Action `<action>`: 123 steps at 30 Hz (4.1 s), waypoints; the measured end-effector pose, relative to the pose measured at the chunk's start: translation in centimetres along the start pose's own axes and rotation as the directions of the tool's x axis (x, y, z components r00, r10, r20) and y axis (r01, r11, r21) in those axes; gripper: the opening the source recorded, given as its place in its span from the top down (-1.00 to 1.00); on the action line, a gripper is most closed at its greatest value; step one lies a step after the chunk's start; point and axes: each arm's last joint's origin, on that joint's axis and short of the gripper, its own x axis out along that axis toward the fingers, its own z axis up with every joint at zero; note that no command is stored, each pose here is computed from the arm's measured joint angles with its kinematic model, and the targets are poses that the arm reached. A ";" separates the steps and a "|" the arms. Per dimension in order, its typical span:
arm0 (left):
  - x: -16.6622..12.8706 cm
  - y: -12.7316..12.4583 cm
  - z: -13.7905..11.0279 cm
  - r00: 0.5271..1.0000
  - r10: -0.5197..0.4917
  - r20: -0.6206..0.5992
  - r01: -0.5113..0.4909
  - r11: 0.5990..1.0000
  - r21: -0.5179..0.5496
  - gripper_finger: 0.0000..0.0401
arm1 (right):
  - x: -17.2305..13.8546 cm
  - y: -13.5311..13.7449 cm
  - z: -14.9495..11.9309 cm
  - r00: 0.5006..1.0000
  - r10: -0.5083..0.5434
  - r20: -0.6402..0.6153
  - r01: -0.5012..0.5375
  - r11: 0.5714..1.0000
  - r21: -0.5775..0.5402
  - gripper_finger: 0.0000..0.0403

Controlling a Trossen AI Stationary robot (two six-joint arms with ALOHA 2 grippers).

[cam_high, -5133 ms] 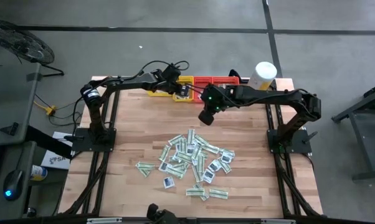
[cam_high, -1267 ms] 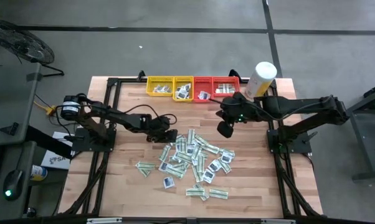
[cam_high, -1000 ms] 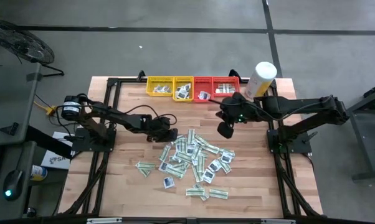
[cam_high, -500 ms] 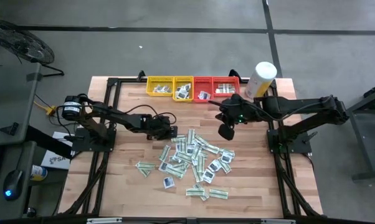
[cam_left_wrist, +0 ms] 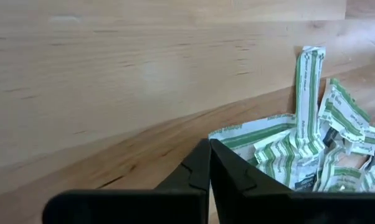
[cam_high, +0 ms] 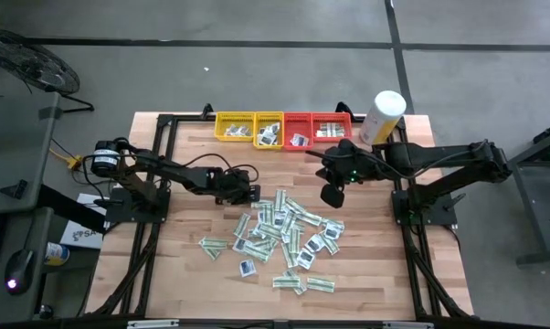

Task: Pick & Place First Aid Supplies
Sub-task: Put the green pad into the right orange bin

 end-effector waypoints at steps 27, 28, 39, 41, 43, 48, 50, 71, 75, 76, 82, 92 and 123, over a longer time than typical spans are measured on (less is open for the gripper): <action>-3.5 -1.2 0.5 0.991 -0.087 0.098 0.061 0.967 0.247 1.00 | 0.1 0.2 0.2 0.998 0.056 0.006 -0.057 0.997 0.052 0.45; -3.8 -1.4 0.5 0.989 -0.104 0.101 0.074 0.962 0.261 1.00 | 0.1 0.3 0.3 0.998 0.061 0.013 -0.062 0.997 0.052 0.43; -8.3 -3.0 1.0 0.936 -0.301 0.184 0.213 0.898 0.385 1.00 | 1.2 1.1 1.4 0.987 0.125 0.102 -0.125 0.992 -0.005 0.39; -9.0 -3.5 1.1 0.915 -0.355 0.192 0.255 0.877 0.406 1.00 | 1.8 1.4 1.7 0.983 0.143 0.113 -0.141 0.990 -0.020 0.39; -9.6 -4.0 1.2 0.888 -0.414 0.202 0.300 0.852 0.428 1.00 | 2.6 1.7 1.9 0.981 0.148 0.124 -0.146 0.989 -0.028 0.38; -10.8 -4.9 1.3 0.824 -0.531 0.196 0.383 0.778 0.498 1.00 | 4.2 2.2 2.0 0.980 0.155 0.121 -0.144 0.985 -0.100 0.38; -11.2 -5.2 1.2 0.806 -0.565 0.177 0.412 0.750 0.518 1.00 | 4.5 2.2 2.0 0.979 0.172 0.113 -0.156 0.979 -0.134 0.38; -11.9 -5.9 1.0 0.748 -0.659 0.074 0.499 0.633 0.592 1.00 | 9.4 -1.0 3.6 0.877 0.477 0.061 -0.471 0.877 -0.093 -0.19; -11.9 -5.9 1.0 0.748 -0.660 0.074 0.498 0.631 0.595 1.00 | 11.5 -1.2 3.1 0.882 0.471 0.018 -0.470 0.881 -0.061 -0.19; -11.9 -5.9 1.0 0.748 -0.660 0.074 0.498 0.631 0.595 1.00 | 11.9 -1.2 3.0 0.876 0.482 0.014 -0.480 0.875 -0.058 -0.19; -11.9 -5.9 1.0 0.748 -0.660 0.074 0.498 0.631 0.595 1.00 | 14.4 -0.8 2.6 0.857 0.515 0.001 -0.514 0.856 -0.060 -0.19; -11.9 -5.9 1.0 0.748 -0.660 0.073 0.498 0.631 0.595 1.00 | 15.1 -0.9 2.3 0.869 0.495 -0.009 -0.495 0.867 -0.052 0.08; -13.0 -5.8 1.3 0.729 -0.659 0.186 0.413 0.640 0.648 0.39 | 13.5 -4.5 1.9 0.955 0.280 -0.100 -0.265 0.954 0.143 1.00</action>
